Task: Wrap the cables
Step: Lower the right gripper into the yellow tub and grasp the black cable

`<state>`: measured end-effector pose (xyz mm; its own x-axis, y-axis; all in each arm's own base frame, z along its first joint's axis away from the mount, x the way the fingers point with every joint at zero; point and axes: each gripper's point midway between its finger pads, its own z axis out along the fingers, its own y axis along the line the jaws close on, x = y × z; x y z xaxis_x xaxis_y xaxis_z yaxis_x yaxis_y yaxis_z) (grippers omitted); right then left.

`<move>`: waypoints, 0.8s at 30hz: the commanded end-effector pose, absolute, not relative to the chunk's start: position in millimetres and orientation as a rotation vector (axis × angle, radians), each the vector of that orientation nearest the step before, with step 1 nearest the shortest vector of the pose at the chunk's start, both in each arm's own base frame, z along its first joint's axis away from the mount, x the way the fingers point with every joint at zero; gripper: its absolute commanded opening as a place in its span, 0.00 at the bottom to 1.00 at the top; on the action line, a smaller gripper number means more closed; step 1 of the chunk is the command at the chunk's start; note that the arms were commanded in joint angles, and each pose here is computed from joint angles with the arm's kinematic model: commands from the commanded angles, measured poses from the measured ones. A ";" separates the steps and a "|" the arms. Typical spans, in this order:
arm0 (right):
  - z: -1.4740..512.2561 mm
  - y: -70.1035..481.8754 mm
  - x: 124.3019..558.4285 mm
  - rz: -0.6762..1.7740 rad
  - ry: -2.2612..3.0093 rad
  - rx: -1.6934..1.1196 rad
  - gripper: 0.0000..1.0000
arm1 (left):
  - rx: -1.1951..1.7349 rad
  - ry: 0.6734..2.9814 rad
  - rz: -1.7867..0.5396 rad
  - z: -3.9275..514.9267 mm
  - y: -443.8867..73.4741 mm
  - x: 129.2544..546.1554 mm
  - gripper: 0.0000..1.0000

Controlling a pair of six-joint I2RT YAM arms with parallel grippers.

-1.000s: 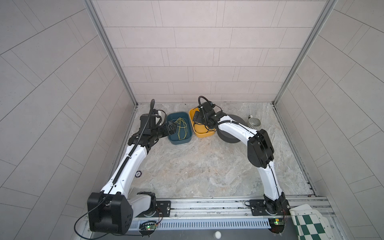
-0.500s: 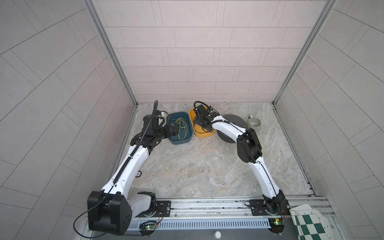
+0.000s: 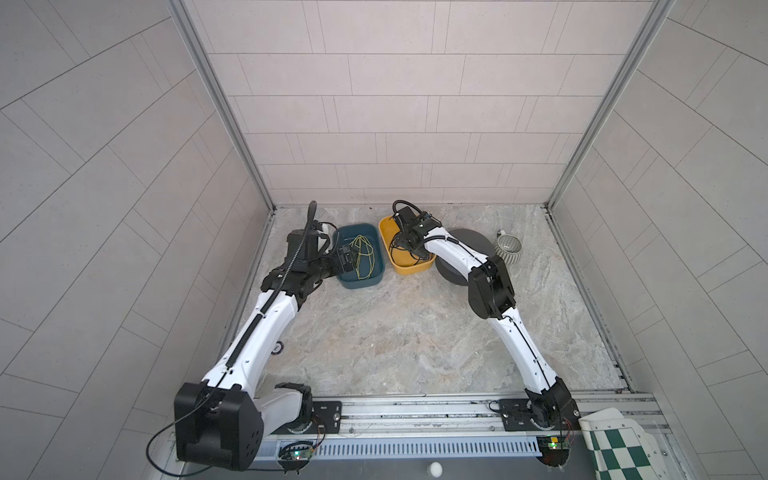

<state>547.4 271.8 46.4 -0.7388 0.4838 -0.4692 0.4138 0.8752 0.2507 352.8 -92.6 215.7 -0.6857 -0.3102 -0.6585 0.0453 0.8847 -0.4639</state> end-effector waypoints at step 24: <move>103.5 267.0 550.5 0.057 2.476 0.295 0.00 | -0.188 2.236 -0.540 219.8 -87.9 352.1 0.95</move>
<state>544.9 262.1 47.1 -0.8183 0.2370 -0.5237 0.2397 0.9687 0.0639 353.5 -89.1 215.4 -0.6778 -0.3121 -0.6657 0.0312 0.8924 -0.4501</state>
